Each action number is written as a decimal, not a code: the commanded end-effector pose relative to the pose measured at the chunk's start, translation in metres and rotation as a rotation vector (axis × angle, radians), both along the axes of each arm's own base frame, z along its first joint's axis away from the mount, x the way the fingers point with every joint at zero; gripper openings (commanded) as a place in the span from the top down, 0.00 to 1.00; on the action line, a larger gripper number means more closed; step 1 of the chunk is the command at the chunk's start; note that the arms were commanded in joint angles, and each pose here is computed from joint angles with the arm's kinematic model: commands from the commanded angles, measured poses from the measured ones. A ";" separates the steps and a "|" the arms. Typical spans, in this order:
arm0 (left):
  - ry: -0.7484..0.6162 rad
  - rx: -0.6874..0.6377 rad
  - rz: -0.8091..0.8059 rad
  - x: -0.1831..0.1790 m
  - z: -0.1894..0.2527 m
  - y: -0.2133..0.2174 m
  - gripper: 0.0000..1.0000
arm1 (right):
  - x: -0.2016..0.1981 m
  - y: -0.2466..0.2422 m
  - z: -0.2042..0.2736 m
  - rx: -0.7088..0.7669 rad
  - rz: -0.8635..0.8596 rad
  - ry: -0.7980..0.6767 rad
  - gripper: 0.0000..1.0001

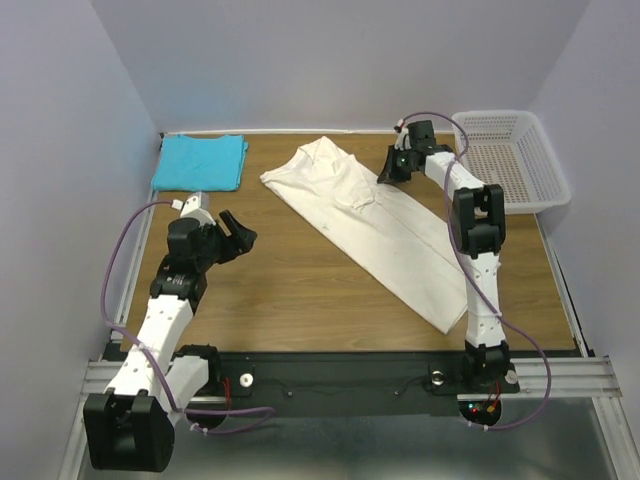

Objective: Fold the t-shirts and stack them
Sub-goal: Fold the tshirt

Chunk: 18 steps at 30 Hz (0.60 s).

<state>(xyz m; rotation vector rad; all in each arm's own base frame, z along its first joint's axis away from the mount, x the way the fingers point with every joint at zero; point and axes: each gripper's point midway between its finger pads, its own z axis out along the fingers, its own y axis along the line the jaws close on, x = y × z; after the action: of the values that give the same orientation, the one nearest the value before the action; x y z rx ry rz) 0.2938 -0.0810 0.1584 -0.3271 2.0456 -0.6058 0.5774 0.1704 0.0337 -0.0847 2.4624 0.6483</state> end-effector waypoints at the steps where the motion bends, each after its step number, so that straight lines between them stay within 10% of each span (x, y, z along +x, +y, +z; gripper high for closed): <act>1: -0.052 -0.044 -0.026 0.007 0.008 -0.007 0.23 | 0.020 -0.046 0.023 -0.104 -0.164 -0.079 1.00; 8: -0.041 -0.070 -0.046 0.014 0.004 -0.012 0.23 | 0.016 -0.056 0.023 -0.120 -0.174 -0.078 0.97; 13: -0.025 -0.159 -0.094 0.029 0.001 -0.029 0.24 | 0.009 -0.045 0.086 -0.103 -0.009 -0.234 0.46; 18: 0.065 -0.197 -0.112 0.058 -0.026 -0.057 0.29 | -0.012 -0.052 0.154 -0.196 0.134 -0.418 0.27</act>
<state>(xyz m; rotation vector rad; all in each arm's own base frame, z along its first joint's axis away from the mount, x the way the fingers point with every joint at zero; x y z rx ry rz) 0.3217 -0.1112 0.1154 -0.3819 2.1414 -0.7857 0.5644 0.1236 0.0838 -0.1855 2.3798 0.4624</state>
